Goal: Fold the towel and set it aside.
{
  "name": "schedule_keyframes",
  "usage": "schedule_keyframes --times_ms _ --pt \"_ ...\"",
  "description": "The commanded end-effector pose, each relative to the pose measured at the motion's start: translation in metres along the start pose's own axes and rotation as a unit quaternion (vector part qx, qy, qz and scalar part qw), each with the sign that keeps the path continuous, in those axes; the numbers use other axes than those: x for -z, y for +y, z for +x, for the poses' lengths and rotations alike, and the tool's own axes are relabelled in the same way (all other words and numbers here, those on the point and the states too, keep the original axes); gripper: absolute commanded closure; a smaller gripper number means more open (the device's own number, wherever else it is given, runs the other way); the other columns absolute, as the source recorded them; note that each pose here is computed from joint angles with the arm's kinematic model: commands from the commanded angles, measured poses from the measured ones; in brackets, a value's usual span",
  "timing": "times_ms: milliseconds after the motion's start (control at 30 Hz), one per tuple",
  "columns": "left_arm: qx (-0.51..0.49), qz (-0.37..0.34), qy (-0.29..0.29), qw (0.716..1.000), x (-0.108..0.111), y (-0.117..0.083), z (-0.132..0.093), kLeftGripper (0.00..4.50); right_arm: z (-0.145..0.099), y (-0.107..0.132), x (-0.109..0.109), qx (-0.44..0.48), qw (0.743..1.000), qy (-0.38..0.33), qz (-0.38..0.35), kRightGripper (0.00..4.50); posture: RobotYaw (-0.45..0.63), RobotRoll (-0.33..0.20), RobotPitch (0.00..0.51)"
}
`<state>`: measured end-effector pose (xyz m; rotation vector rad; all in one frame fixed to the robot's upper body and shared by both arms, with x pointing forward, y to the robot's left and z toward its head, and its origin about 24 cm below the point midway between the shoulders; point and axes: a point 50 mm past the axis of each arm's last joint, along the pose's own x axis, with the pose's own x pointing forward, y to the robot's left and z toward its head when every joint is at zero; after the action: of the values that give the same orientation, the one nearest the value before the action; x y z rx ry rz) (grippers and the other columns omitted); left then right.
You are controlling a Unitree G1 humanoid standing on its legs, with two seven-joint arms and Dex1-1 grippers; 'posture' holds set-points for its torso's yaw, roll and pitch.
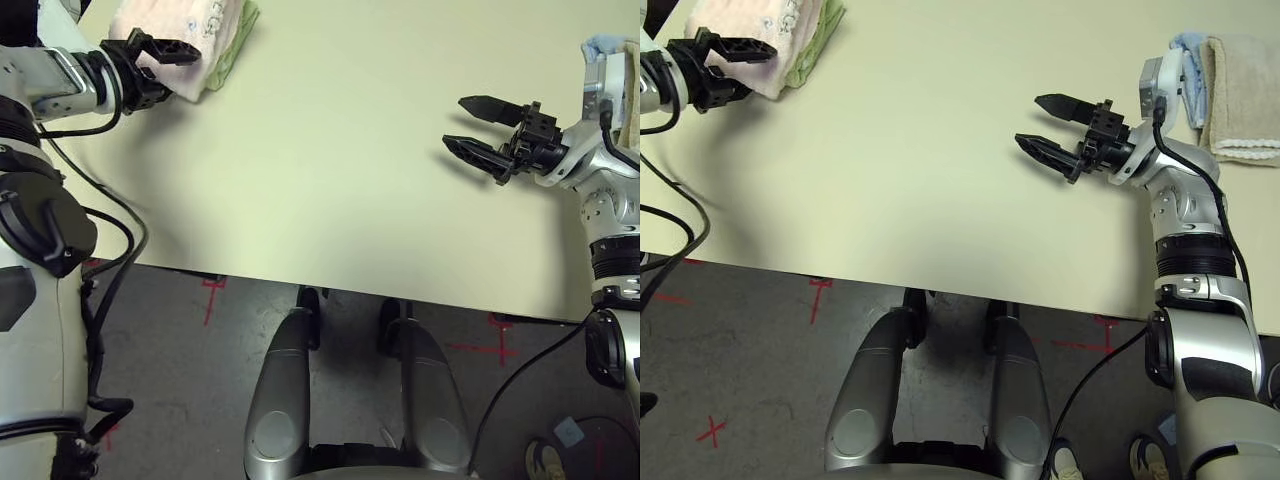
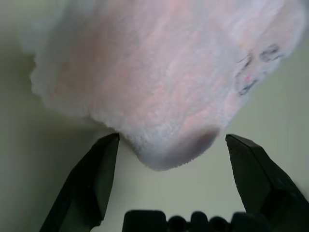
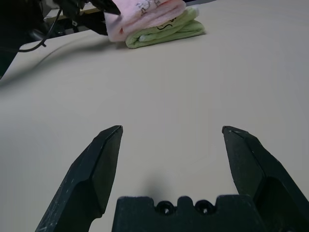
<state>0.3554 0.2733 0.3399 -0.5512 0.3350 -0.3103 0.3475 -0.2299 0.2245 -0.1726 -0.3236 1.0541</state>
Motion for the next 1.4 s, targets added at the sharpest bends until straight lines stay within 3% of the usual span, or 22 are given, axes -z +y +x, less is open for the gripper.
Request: schedule_keyframes --times_ms 33,200,333,467,600,933,1233,1400 --pt "0.051 0.006 -0.02 0.998 -0.015 -0.023 -0.013 0.03 0.0 0.001 0.005 -0.001 1.0 0.004 0.002 0.0 0.12 0.0 0.449" --pt "0.118 0.089 -0.004 0.989 -0.016 -0.052 -0.015 0.03 0.003 -0.001 0.002 0.002 1.0 0.0 -0.003 0.0 0.11 0.0 0.447" --pt "0.156 0.257 0.075 0.951 0.005 -0.064 -0.023 0.03 0.003 -0.007 -0.003 0.025 1.0 -0.009 -0.002 0.0 0.11 0.0 0.446" --pt "0.15 0.314 0.159 0.924 0.026 -0.052 -0.026 0.03 0.003 -0.01 -0.005 0.031 0.999 -0.007 -0.005 0.0 0.11 0.0 0.446" --pt "0.13 0.329 0.19 0.916 0.029 -0.04 -0.029 0.03 0.002 -0.01 -0.006 0.032 0.999 -0.008 -0.007 0.0 0.11 0.0 0.444" --pt "0.019 0.345 0.124 0.93 0.012 -0.007 -0.015 0.03 -0.001 -0.009 -0.006 0.03 0.999 -0.009 -0.007 0.0 0.1 0.0 0.437" --pt "0.039 0.259 0.11 0.959 0.014 -0.002 -0.003 0.03 -0.001 -0.008 -0.006 0.027 1.0 -0.006 -0.007 0.0 0.1 0.0 0.441" --pt "-0.032 0.275 0.044 0.96 -0.002 0.011 -0.002 0.03 -0.001 -0.006 -0.005 0.024 1.0 -0.004 -0.004 0.0 0.09 0.0 0.442"
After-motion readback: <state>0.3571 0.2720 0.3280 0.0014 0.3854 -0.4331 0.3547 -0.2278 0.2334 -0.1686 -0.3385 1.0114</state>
